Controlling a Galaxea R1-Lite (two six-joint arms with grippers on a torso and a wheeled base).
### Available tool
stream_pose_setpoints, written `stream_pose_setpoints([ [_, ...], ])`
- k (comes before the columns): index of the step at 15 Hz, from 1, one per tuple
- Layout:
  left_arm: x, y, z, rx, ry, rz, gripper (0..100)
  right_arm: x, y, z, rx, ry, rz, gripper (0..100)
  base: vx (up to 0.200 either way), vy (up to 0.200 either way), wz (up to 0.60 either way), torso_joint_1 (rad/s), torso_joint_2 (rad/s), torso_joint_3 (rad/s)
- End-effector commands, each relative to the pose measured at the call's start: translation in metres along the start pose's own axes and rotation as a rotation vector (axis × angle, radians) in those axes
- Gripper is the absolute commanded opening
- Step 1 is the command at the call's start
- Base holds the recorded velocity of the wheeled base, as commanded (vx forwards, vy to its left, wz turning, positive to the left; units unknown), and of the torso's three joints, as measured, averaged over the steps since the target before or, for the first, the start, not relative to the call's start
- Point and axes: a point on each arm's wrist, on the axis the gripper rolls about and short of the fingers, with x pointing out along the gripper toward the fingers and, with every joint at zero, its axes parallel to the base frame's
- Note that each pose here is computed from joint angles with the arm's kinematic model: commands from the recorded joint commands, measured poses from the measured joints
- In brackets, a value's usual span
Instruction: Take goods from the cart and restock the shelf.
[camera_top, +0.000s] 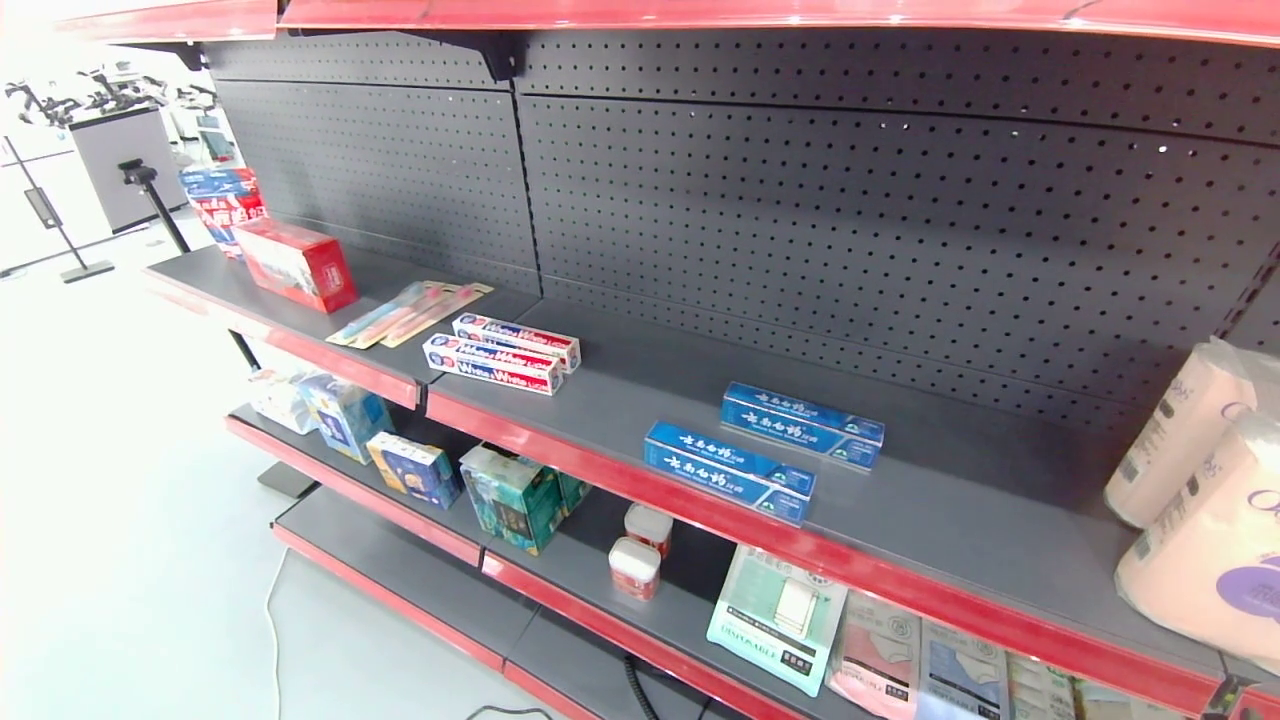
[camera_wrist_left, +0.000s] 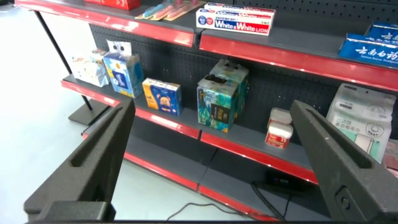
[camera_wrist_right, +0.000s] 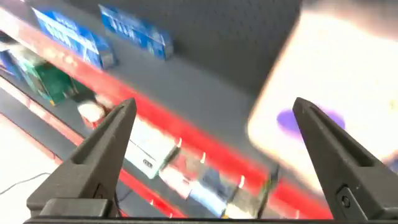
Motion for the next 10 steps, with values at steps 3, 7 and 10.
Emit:
stream_pose_setpoints([
  [3,0.0000,0.0000,0.0000,0.005,0.000,-0.002,100,-0.0154,0.0033,-0.0221,0.185,-0.089,-0.116,100,0.000,0.000,0.00,0.000,0.00,0.000],
  [7,0.0000,0.0000,0.0000,-0.003,0.000,-0.002,100,-0.0158,0.0067,-0.0283,0.203,-0.083,-0.005,100,0.000,0.000,0.00,0.000,0.00,0.000],
  [10,0.0000,0.0000,0.0000,0.001,0.000,-0.002,100,-0.0158,0.0067,-0.0284,0.192,-0.082,-0.006,100,0.000,0.000,0.00,0.000,0.00,0.000],
])
